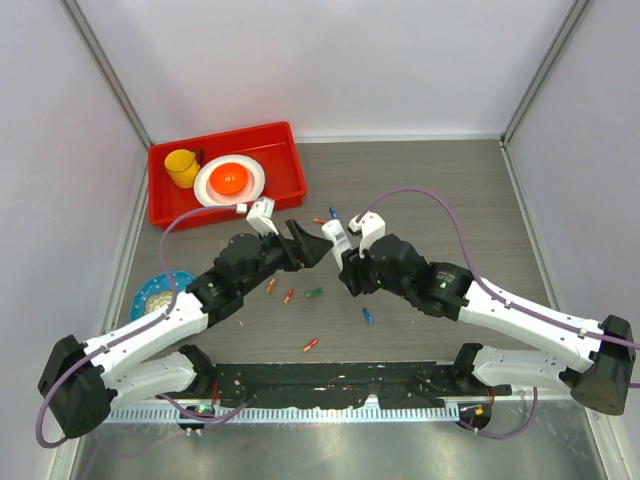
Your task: Load the batteries into the remote control
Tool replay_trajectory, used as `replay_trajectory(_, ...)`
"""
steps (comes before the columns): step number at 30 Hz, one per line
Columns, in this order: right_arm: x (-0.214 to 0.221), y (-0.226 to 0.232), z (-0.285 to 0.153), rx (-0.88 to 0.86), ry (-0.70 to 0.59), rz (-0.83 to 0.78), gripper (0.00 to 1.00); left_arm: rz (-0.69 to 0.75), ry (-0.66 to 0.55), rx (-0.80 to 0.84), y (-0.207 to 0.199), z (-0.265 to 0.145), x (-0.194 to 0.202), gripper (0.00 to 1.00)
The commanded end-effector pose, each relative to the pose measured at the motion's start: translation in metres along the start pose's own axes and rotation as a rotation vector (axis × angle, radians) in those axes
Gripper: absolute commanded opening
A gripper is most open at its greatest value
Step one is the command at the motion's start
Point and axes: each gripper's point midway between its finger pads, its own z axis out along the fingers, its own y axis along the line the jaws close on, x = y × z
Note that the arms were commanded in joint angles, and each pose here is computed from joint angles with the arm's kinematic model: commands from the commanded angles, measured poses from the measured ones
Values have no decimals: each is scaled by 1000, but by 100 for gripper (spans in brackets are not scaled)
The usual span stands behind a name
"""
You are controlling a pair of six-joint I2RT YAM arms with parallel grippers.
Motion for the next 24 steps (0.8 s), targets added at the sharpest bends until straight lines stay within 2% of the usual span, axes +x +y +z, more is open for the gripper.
replay_trajectory(1, -15, -1, -1, 29, -51, 2, 11, 9, -87, 58, -28, 8, -19, 81)
replay_trajectory(5, -14, 3, 0, 18, -52, 13, 11, -20, -112, 110, -36, 13, -19, 81)
replay_trajectory(17, -14, 3, -1, 19, -53, 18, 11, -29, -80, 145, -46, 35, -3, 62)
replay_trajectory(24, -14, 4, 2, 16, -51, 18, 11, -38, -90, 165, -49, 38, 0, 61)
